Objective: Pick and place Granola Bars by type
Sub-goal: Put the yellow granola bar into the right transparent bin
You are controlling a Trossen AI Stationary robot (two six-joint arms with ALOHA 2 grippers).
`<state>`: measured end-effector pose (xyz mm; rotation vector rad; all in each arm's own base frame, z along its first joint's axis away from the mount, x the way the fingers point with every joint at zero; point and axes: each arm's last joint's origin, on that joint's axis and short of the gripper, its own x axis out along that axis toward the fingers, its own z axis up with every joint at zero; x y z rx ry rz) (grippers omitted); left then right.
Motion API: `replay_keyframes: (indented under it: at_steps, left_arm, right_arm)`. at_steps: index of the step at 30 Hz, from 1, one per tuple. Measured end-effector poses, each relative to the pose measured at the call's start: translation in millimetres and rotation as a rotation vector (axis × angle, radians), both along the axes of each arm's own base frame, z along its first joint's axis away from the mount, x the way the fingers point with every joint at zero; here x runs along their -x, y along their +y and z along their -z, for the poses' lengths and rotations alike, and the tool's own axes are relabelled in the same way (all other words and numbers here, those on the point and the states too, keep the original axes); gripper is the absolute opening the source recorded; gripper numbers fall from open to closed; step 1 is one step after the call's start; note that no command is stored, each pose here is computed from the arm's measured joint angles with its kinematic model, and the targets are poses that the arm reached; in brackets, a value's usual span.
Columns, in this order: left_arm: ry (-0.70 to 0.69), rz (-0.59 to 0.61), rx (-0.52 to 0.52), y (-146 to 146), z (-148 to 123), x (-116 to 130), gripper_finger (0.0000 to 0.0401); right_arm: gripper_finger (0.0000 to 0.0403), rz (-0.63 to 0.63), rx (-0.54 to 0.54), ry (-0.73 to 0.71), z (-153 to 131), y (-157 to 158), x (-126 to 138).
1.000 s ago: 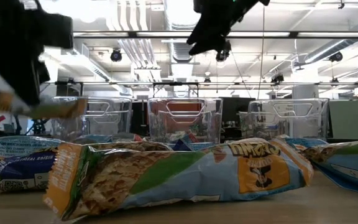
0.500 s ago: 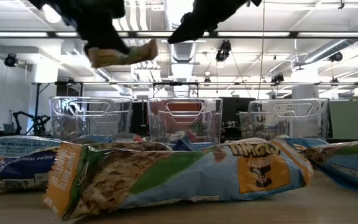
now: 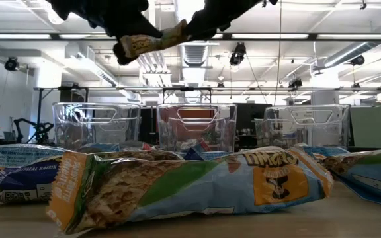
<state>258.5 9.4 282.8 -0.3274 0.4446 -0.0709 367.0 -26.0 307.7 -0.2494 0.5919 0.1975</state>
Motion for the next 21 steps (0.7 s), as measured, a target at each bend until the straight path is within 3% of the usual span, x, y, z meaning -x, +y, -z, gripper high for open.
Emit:
replay_keyframes:
  at_steps: [7, 13, 18, 21]
  left_arm:
    - [-0.02, -0.002, -0.023, 3, -4, -22, 0.001]
    - [-0.019, -0.012, -0.038, 3, -5, -24, 0.001]
    - [-0.018, -0.164, -0.064, 6, -13, -14, 0.0024]
    - [-0.042, -0.239, -0.087, 8, -25, -2, 0.0057]
  right_arm:
    - [0.0197, 0.005, -0.023, 0.022, 2, 0, 1]
    - [0.0117, 0.026, -0.056, 0.073, 6, 1, 4]
    - [0.0047, 0.051, -0.04, 0.073, 4, -1, 5]
    - [0.0033, 0.116, -0.003, 0.093, 5, -4, 7]
